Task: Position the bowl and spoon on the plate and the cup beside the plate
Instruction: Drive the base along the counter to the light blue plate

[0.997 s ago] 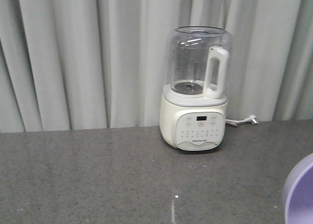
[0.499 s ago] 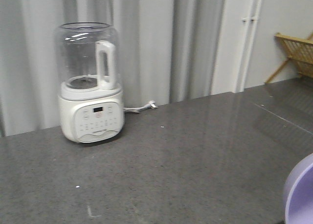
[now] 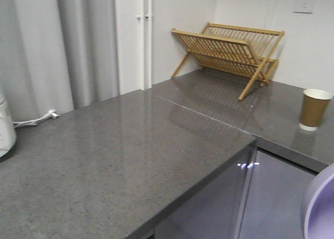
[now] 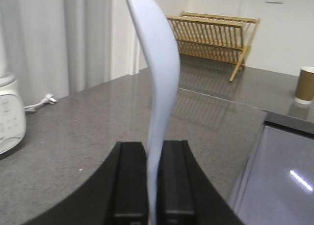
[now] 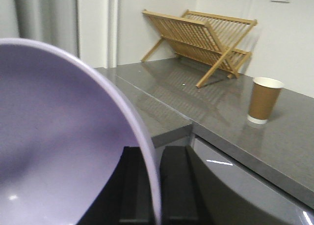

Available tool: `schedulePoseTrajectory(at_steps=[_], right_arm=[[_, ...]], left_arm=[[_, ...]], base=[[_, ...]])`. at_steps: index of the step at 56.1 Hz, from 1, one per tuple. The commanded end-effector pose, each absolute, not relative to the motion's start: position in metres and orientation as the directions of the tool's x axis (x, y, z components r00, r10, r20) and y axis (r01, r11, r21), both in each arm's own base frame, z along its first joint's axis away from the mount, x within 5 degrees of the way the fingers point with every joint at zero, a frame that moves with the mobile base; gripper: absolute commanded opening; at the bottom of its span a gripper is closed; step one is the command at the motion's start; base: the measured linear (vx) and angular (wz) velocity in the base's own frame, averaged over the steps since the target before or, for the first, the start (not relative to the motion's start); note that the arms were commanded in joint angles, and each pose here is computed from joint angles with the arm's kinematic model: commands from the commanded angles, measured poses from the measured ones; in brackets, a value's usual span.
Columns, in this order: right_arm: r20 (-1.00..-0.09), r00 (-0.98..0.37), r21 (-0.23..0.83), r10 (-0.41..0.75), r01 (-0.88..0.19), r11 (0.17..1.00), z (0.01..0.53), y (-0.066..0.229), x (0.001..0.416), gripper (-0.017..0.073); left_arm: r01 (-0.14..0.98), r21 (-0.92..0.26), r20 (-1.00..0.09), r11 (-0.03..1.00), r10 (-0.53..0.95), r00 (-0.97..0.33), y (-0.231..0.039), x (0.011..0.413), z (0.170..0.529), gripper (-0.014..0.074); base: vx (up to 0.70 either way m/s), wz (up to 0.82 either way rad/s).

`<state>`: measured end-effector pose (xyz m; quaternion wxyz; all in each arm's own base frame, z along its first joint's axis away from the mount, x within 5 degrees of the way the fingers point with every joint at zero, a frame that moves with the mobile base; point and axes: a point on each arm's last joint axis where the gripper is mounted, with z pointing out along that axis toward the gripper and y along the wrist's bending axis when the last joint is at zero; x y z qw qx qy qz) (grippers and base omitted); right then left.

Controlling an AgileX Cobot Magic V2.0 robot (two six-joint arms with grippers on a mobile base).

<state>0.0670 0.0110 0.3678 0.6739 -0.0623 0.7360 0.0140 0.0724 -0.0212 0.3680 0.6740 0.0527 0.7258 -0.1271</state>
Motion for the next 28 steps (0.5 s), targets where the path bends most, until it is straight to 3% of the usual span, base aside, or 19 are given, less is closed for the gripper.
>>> schedulePoseTrajectory(at_steps=[1, 28], right_arm=[[-0.998, 0.009, -0.066, -0.066, -0.080, 0.995, 0.3832, 0.0088, 0.0684, -0.0009], [-0.998, 0.009, -0.066, -0.066, -0.080, 0.995, 0.3832, 0.0088, 0.0684, -0.0009]], left_arm=[[0.243, -0.128, -0.991, 0.961, -0.133, 0.005, -0.0198, 0.0724, 0.3828, -0.0003], [0.243, -0.128, -0.991, 0.961, -0.133, 0.005, -0.0198, 0.0724, 0.3828, -0.0003]], base=[[-0.07, -0.59], [0.00, -0.51]])
